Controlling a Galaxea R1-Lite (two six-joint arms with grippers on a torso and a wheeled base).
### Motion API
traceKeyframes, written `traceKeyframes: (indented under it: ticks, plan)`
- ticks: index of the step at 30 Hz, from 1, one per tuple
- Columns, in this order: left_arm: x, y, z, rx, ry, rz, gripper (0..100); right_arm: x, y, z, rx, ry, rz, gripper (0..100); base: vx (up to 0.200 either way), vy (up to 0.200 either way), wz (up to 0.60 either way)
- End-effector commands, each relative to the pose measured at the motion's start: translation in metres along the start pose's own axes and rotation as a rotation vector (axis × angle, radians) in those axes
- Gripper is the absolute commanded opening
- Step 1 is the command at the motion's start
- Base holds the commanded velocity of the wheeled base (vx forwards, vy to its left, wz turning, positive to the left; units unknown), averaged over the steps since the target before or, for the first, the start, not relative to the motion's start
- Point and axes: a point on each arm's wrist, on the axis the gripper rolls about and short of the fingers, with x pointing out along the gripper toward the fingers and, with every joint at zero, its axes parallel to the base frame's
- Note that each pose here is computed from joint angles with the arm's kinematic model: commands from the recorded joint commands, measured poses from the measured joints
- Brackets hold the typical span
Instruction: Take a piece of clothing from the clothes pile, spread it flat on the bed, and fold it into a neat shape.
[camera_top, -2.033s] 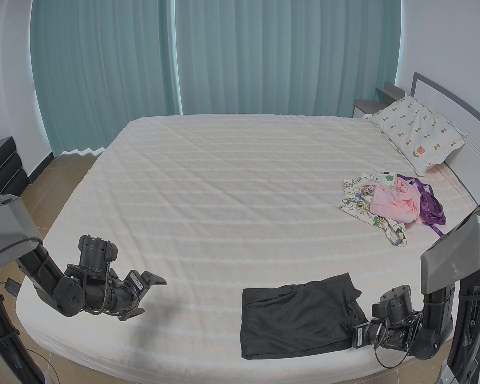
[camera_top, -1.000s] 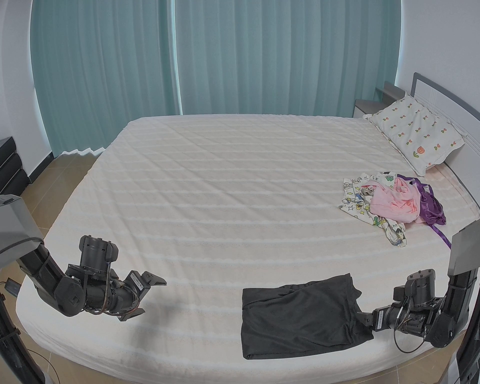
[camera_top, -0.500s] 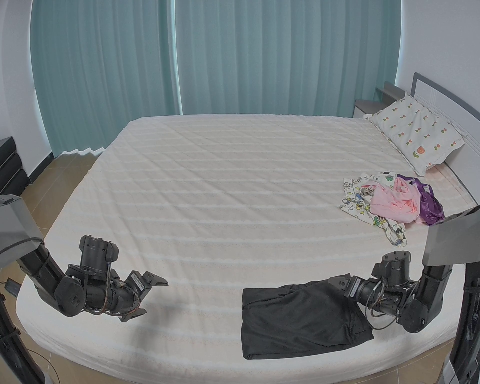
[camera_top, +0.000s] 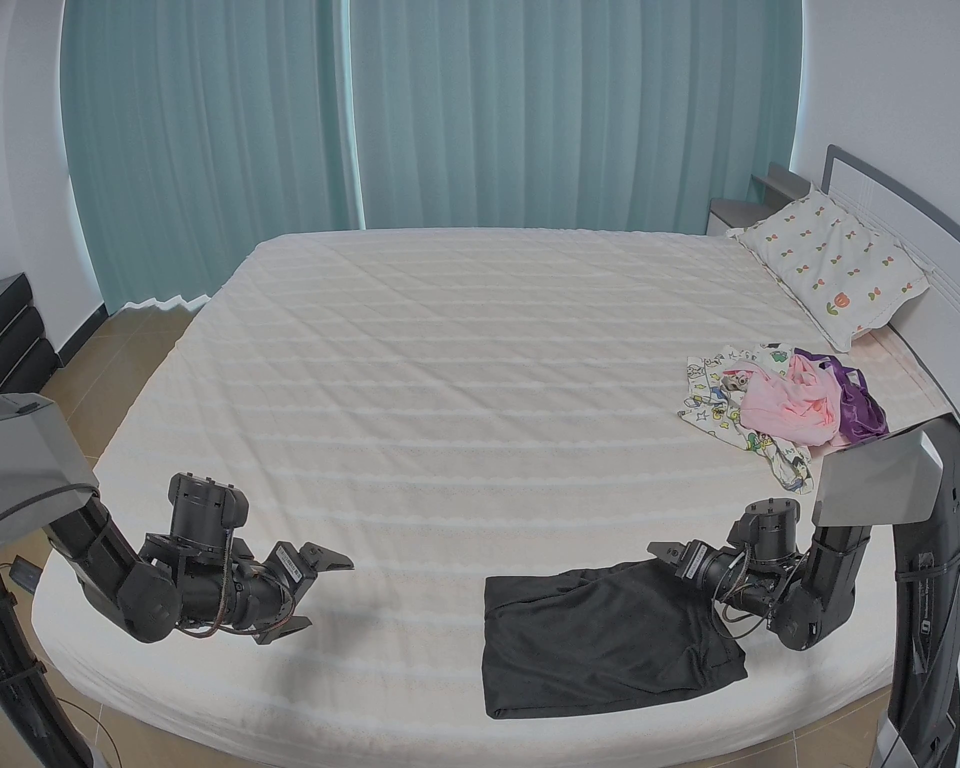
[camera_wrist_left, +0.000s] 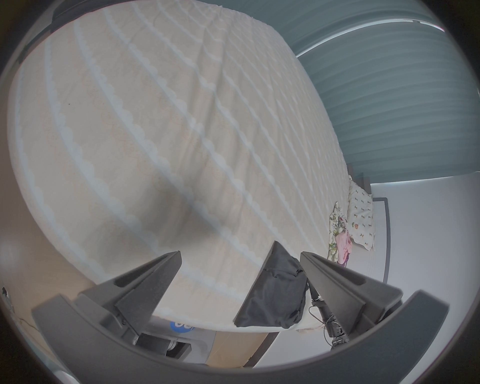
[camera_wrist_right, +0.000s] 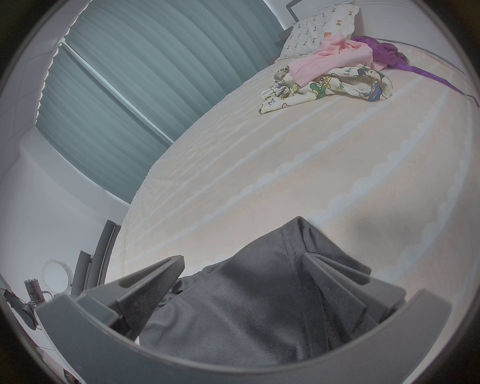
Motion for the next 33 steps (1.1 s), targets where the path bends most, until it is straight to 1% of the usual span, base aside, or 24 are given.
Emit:
traceKeyframes:
  ticks: [1,8,18,19,27,33]
  plan:
    - [0.008,0.002,-0.007,0.01,0.014,0.006,100,0.003,-0.006,0.002,0.011,-0.008,-0.011,100,0.0,0.0,0.0]
    - [0.008,0.004,-0.01,0.015,0.019,0.006,100,0.005,-0.007,0.008,0.016,-0.04,0.001,100,0.0,0.0,0.0]
    - [0.009,0.004,-0.01,0.018,0.019,0.008,100,0.01,-0.014,0.006,0.022,-0.034,-0.014,100,0.0,0.0,0.0]
    - [0.009,0.004,-0.01,0.018,0.019,0.008,100,0.011,-0.014,0.006,0.022,-0.035,-0.013,0,0.0,0.0,0.0]
    - [0.009,0.004,-0.01,0.016,0.018,0.008,100,0.015,-0.021,0.013,0.039,-0.06,-0.025,0,0.0,0.0,0.0]
    - [0.009,0.004,-0.01,0.016,0.018,0.008,100,0.016,-0.025,0.019,0.077,-0.082,-0.035,0,0.0,0.0,0.0]
